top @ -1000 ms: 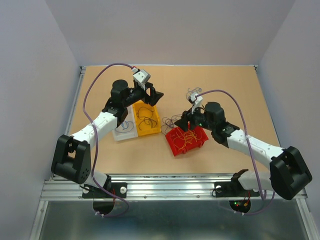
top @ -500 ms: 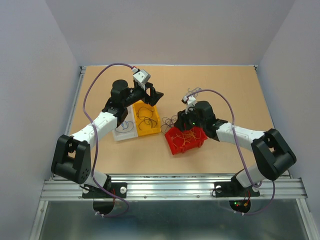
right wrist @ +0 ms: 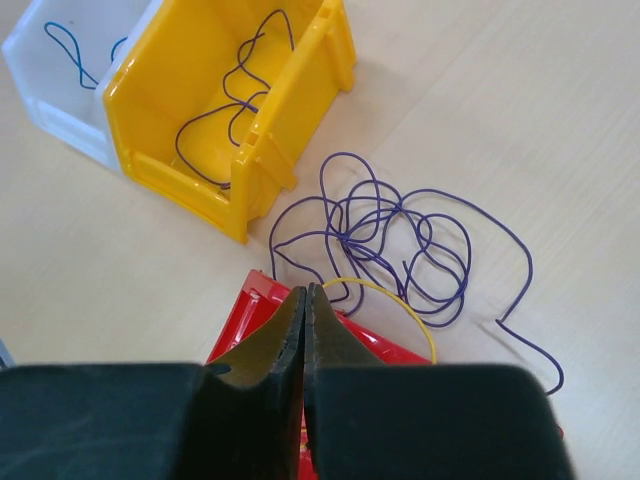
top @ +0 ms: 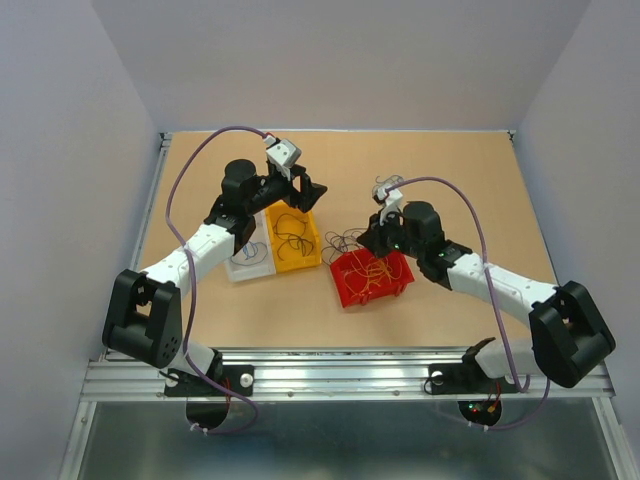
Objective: Untangle the cables
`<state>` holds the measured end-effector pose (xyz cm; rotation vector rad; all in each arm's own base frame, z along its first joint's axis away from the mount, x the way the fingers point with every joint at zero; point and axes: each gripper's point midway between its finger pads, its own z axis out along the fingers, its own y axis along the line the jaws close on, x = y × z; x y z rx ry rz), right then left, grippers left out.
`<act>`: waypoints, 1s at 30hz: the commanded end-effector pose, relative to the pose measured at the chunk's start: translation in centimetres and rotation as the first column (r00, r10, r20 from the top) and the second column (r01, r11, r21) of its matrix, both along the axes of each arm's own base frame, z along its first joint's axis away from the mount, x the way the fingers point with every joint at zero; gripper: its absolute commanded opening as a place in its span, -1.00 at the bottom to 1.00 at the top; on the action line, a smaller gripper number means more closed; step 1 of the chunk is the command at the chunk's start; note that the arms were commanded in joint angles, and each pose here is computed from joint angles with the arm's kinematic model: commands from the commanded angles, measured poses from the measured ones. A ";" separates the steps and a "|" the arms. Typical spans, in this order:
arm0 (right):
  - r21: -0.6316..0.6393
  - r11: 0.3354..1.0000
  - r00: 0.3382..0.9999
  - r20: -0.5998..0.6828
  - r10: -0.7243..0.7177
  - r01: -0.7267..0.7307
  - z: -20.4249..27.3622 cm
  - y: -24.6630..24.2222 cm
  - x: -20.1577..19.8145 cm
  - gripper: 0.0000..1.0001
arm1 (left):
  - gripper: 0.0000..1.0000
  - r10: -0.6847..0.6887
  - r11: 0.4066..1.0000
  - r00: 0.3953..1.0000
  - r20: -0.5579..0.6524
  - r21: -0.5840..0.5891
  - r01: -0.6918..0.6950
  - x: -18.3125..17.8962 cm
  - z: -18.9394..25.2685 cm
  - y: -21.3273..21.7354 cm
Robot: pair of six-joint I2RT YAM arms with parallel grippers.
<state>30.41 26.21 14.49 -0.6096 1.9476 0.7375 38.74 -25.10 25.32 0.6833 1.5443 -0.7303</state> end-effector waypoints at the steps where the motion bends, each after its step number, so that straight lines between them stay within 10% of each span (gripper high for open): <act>1: 0.001 0.999 0.999 0.015 0.035 -0.035 -0.2 0.0 -1.0 -0.98 | 0.74 -0.015 0.999 0.993 0.113 -0.034 0.019 -0.3 4.3 -0.2; 3: -0.002 1.000 1.000 0.019 0.016 -0.016 -0.1 -0.2 -0.7 -0.97 | 0.74 -0.015 0.999 0.994 0.110 -0.033 0.019 -0.3 4.2 -0.3; 7: -0.020 0.996 0.996 0.037 -0.082 0.083 0.0 -1.4 0.5 -0.05 | 0.74 -0.018 0.999 0.994 0.110 -0.033 0.022 -0.4 4.2 -0.3; 12: -0.077 0.976 0.978 0.062 -0.198 0.202 -0.6 -3.1 2.2 0.32 | 0.74 -0.020 0.999 0.994 0.109 -0.034 0.024 -0.5 4.3 -0.3; 24: -0.194 0.953 0.972 0.022 -0.235 0.234 -3.8 -3.9 3.2 0.10 | 0.74 -0.017 0.999 0.994 0.110 -0.031 0.020 -0.3 4.2 -0.3; 30: -0.171 0.971 0.986 0.007 -0.167 0.166 -3.5 -2.8 2.6 -0.46 | 0.74 -0.018 0.999 0.994 0.107 -0.030 0.022 -0.3 4.1 -0.3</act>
